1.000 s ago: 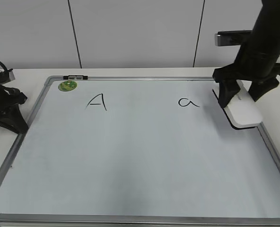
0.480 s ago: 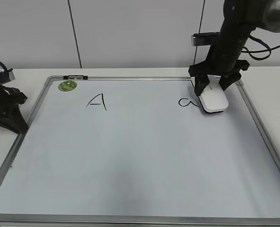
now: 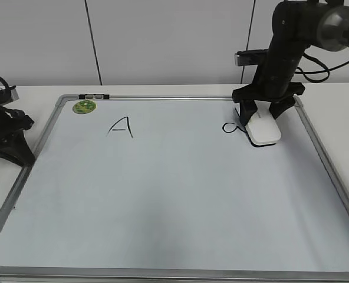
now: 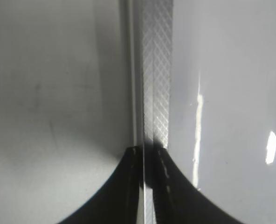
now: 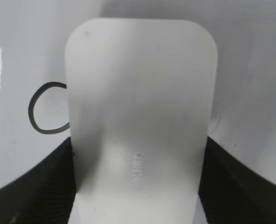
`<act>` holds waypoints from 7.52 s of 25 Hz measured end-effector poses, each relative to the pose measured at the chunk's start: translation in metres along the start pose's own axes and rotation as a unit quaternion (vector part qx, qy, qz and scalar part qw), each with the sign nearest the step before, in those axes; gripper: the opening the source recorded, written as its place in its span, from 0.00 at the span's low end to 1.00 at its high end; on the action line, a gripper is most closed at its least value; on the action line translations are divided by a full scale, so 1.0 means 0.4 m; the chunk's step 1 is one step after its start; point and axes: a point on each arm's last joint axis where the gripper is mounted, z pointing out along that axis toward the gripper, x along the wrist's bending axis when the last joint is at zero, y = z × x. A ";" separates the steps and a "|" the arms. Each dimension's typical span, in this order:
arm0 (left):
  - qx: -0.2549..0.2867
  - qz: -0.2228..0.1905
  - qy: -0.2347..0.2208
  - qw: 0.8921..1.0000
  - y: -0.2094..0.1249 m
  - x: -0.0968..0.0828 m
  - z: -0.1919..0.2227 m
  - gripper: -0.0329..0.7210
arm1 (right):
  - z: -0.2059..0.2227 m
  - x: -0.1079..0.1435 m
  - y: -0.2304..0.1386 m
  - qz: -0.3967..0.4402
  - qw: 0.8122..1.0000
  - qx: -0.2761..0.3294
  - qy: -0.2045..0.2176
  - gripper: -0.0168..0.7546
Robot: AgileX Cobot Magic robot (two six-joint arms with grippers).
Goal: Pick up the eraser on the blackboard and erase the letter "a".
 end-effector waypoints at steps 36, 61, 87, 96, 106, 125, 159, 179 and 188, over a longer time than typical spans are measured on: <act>-0.001 0.000 0.000 1.000 0.000 0.000 0.000 0.10 | 0.047 0.228 0.008 -0.125 0.992 -0.014 -0.012 0.71; -0.003 -0.001 0.000 1.000 0.001 0.000 0.000 0.10 | 0.040 0.039 0.011 -0.032 0.999 -0.003 -0.016 0.71; -0.005 -0.001 0.000 1.000 0.002 0.000 0.000 0.10 | -0.203 -0.050 -0.111 0.022 0.998 -0.002 -0.059 0.71; -0.005 -0.001 0.000 1.000 0.002 0.000 0.000 0.10 | -0.164 -0.125 -0.217 0.089 0.995 0.027 -0.030 0.71; -0.004 -0.001 0.000 1.000 0.002 0.000 0.000 0.10 | -0.102 -0.136 -0.246 0.105 0.994 0.017 -0.022 0.71; -0.004 -0.001 0.000 1.000 0.002 0.000 0.000 0.10 | -0.029 -0.141 -0.239 0.119 0.993 0.023 -0.017 0.71; -0.052 0.027 0.008 0.998 0.095 -0.048 -0.139 0.56 | -0.174 -0.149 -0.179 0.098 0.994 0.030 -0.030 0.79; -0.171 0.109 0.108 0.973 -0.030 -0.319 -0.457 0.56 | -0.436 -0.109 -0.220 0.085 0.992 -0.086 -0.021 0.79; -0.200 0.135 0.127 0.962 -0.227 -0.384 -0.563 0.56 | -0.567 -0.073 -0.304 0.077 0.988 -0.134 -0.014 0.79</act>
